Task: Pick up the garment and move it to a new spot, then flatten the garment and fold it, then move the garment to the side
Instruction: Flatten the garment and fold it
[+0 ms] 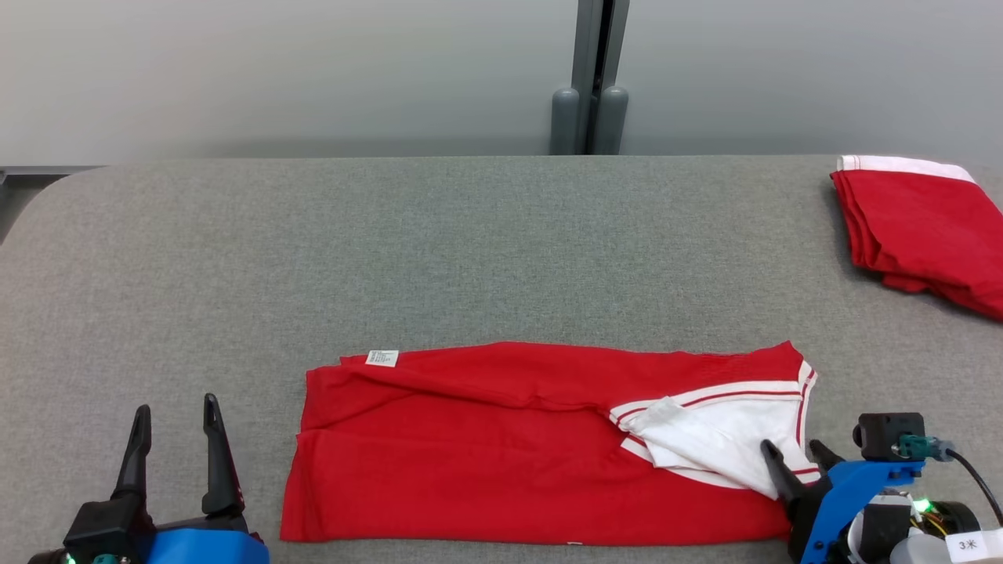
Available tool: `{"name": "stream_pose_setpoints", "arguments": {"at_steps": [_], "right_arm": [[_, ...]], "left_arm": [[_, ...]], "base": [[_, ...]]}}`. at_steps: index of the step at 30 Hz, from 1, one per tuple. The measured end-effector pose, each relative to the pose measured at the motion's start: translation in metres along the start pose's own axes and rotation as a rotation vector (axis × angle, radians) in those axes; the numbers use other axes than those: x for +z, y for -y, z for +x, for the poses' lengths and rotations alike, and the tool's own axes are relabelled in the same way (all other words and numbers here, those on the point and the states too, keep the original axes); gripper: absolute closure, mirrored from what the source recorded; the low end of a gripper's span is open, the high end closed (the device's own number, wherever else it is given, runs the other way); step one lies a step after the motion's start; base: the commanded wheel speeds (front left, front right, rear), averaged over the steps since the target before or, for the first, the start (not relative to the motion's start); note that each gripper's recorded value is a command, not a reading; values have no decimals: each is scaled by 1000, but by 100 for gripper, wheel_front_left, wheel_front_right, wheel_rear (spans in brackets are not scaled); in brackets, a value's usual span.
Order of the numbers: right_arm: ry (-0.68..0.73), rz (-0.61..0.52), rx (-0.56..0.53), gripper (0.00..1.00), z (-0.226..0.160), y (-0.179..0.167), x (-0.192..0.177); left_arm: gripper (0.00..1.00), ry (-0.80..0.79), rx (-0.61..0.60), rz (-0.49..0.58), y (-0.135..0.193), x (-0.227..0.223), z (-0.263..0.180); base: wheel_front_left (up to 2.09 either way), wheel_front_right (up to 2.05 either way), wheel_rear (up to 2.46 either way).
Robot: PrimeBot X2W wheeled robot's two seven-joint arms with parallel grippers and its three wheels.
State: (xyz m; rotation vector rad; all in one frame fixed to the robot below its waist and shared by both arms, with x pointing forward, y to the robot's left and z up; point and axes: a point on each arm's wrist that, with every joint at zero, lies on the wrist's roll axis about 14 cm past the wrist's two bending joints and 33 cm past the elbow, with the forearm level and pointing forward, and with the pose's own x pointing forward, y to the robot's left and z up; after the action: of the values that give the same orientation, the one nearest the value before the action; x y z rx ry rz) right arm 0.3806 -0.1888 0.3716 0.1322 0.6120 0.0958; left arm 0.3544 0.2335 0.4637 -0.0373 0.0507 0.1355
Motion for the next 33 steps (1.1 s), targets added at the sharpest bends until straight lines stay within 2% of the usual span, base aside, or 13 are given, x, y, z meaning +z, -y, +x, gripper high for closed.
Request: {"name": "stream_pose_setpoints", "arguments": {"at_steps": [7,8,9,10,14,17,28,33], "right_arm": [[-75,7,22,0,8,-9,-15],[-77,11,29,15,9,-12,-16],[-78,15,39,65,9,-15,-16],[-66,25,48,100,10,-18,-14],[-48,38,65,100,10,-22,-12],[-21,33,47,100,9,-12,-5],[34,-46,-151,100,-21,86,31],[56,-62,-162,100,-30,93,46]], "left_arm": [[0,-14,23,6,-6,-4,-3],[0,-15,24,7,-7,-5,-3],[0,-17,27,8,-8,-5,-4],[0,-17,30,7,-8,-5,-4],[0,-23,29,13,-8,-7,-3],[0,-25,23,12,-7,-8,-3],[0,-7,16,13,-6,-2,-8],[0,-4,9,12,-4,-2,-10]], "base": [[0,0,0],[0,0,0],[0,0,0],[0,0,0],[0,0,0],[0,0,0],[0,0,0],[0,0,0]]}}
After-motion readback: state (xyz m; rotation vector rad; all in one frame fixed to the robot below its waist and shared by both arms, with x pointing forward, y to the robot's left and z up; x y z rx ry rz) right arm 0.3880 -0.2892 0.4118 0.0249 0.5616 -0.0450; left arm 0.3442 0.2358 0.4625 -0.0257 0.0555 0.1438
